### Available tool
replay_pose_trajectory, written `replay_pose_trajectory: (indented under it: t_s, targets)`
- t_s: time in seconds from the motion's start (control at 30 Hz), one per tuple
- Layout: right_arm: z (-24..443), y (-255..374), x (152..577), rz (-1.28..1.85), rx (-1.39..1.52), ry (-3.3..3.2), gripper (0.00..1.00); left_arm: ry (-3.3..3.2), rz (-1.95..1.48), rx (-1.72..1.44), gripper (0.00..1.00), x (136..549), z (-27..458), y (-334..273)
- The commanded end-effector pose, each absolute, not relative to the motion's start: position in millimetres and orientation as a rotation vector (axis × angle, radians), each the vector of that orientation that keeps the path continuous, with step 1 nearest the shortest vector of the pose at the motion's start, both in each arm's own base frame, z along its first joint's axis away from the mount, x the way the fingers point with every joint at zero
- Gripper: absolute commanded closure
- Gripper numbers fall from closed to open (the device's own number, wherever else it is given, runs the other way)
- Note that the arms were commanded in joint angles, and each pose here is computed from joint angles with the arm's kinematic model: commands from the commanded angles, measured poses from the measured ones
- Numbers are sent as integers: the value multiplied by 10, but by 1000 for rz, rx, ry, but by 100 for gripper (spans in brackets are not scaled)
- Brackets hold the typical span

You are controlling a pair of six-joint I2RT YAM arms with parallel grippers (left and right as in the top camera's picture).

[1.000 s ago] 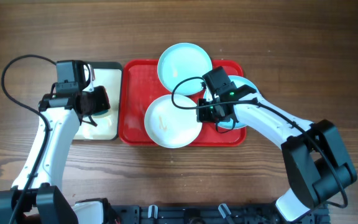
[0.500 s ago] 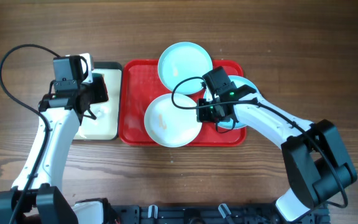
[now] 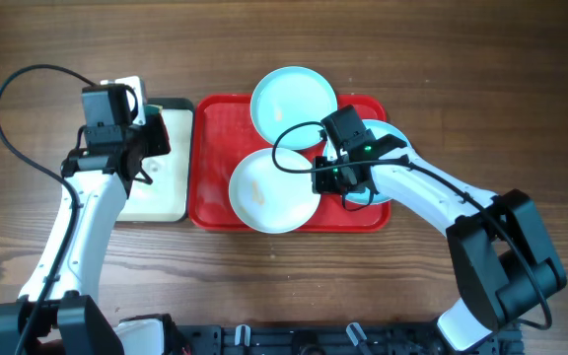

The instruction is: Clean dirty plates on tray and stack at the side

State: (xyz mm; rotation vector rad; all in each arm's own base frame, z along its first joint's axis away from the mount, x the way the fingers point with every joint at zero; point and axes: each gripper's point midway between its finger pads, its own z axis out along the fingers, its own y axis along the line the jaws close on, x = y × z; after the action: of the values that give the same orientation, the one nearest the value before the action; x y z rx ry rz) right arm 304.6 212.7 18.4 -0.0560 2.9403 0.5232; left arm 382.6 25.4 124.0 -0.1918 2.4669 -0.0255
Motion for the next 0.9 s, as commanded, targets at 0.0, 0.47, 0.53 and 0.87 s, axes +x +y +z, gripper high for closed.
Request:
replay_pose_trajectory:
  t_s: [0.0,0.47,0.53,0.87]
  targets:
    - [105,2154,3019,528,-65,2956,96,2465,-37,-173,96,3776,1300,243]
    - [129,2210,3033,577,-23,2951,96,2454,-340,-241,96,3821,1688,-61]
    - [135,2218,3048,582,-23,2943,96,2407,-338,-229,96,3907,1820,-52]
    - [143,2230,3069,590,1,2936,96,2592,-589,-258,96,3511,1643,-807]
